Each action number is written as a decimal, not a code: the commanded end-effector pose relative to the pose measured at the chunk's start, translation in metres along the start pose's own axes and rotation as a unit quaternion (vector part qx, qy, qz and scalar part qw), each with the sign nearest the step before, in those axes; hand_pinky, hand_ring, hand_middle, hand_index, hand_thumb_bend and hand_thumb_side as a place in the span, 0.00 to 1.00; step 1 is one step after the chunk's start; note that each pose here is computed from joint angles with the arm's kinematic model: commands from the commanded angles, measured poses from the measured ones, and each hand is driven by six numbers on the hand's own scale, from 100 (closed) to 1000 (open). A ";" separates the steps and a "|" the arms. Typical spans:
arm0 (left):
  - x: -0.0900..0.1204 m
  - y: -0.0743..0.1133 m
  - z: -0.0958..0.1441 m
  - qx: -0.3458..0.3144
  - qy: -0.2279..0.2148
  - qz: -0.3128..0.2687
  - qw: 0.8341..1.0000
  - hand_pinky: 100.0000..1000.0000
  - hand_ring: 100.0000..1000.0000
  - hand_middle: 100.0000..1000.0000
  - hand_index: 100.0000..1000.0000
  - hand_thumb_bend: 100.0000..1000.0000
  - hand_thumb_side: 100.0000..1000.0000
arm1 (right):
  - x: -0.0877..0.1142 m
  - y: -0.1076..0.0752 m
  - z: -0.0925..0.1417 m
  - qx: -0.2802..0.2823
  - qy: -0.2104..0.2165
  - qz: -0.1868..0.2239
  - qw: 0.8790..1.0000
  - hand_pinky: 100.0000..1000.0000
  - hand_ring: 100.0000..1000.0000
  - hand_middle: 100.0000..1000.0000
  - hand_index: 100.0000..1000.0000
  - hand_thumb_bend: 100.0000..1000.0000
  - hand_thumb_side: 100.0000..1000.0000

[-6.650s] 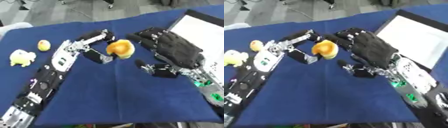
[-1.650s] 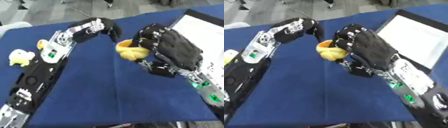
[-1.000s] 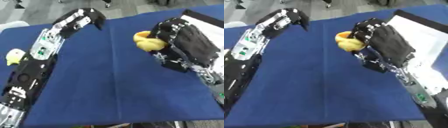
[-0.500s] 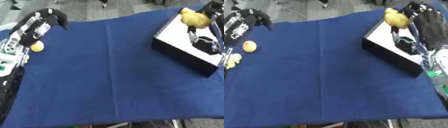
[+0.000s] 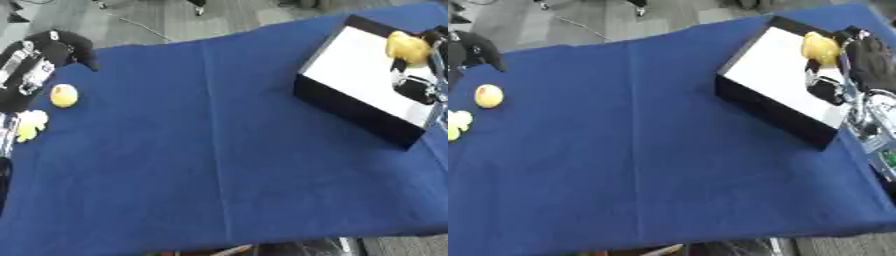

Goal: Pick up the objects with one hand, pass them to the other hand, and then place them into the box on the other side of the table.

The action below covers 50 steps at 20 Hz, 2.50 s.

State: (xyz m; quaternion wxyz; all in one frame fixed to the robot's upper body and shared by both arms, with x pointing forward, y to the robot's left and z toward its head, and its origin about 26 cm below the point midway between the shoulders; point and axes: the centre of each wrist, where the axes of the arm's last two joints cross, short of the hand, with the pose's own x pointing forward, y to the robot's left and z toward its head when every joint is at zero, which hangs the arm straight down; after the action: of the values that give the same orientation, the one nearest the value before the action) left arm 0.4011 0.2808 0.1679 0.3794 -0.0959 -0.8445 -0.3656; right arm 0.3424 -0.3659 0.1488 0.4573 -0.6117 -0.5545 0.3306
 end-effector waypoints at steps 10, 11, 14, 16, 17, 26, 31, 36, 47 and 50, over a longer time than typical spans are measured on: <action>0.007 0.012 0.006 0.007 0.001 -0.008 1.000 0.61 0.51 0.53 0.72 0.00 0.75 | -0.001 -0.023 -0.008 0.041 -0.021 0.096 0.994 0.83 0.93 0.94 1.00 0.00 0.47; 0.007 0.012 0.007 0.006 0.002 -0.008 1.000 0.61 0.51 0.53 0.72 0.00 0.75 | 0.000 -0.026 -0.008 0.045 -0.022 0.099 0.994 0.83 0.93 0.94 1.00 0.00 0.47; 0.006 0.012 0.008 0.006 0.005 -0.009 1.000 0.62 0.51 0.53 0.72 0.00 0.75 | 0.008 -0.037 -0.008 0.036 -0.032 0.105 0.993 0.83 0.91 0.93 1.00 0.00 0.29; 0.006 0.014 0.010 0.008 0.008 -0.012 1.000 0.62 0.51 0.53 0.72 0.00 0.75 | 0.018 -0.045 -0.006 0.011 -0.053 0.106 0.993 0.82 0.88 0.91 1.00 0.00 0.06; 0.006 0.015 0.012 0.010 0.010 -0.014 1.000 0.62 0.51 0.53 0.72 0.00 0.75 | 0.025 -0.049 -0.004 -0.005 -0.069 0.107 0.992 0.82 0.87 0.90 1.00 0.00 0.00; 0.006 0.059 0.039 0.024 0.056 -0.114 0.992 0.64 0.53 0.56 0.74 0.00 0.58 | 0.109 -0.070 0.032 -0.122 -0.258 0.082 0.955 0.85 0.82 0.87 1.00 0.34 0.00; 0.003 0.094 0.067 0.035 0.122 -0.174 0.976 0.66 0.56 0.58 0.76 0.00 0.42 | 0.154 -0.063 0.054 -0.126 -0.347 0.049 0.928 0.84 0.82 0.86 0.99 0.29 0.00; 0.008 0.134 0.097 0.028 0.192 -0.242 0.951 0.71 0.61 0.63 0.79 0.01 0.12 | 0.176 -0.053 0.068 -0.114 -0.407 0.026 0.906 0.82 0.82 0.85 0.99 0.18 0.00; 0.010 0.179 0.127 -0.048 0.351 -0.312 0.881 0.80 0.72 0.71 0.83 0.70 0.44 | 0.175 -0.053 0.067 -0.094 -0.462 -0.010 0.882 0.81 0.83 0.85 0.99 0.00 0.00; -0.004 0.175 0.131 -0.047 0.391 -0.311 0.865 0.80 0.72 0.71 0.83 0.73 0.46 | 0.175 -0.053 0.067 -0.095 -0.462 -0.018 0.882 0.80 0.83 0.85 0.99 0.00 0.00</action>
State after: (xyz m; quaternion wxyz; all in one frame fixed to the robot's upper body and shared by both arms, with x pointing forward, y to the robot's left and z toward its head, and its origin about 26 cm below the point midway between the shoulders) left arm 0.4104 0.4826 0.1865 0.5379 0.2741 -0.6104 -0.5128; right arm 0.2929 -0.1827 0.1828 0.1065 -0.4186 -0.7350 0.5226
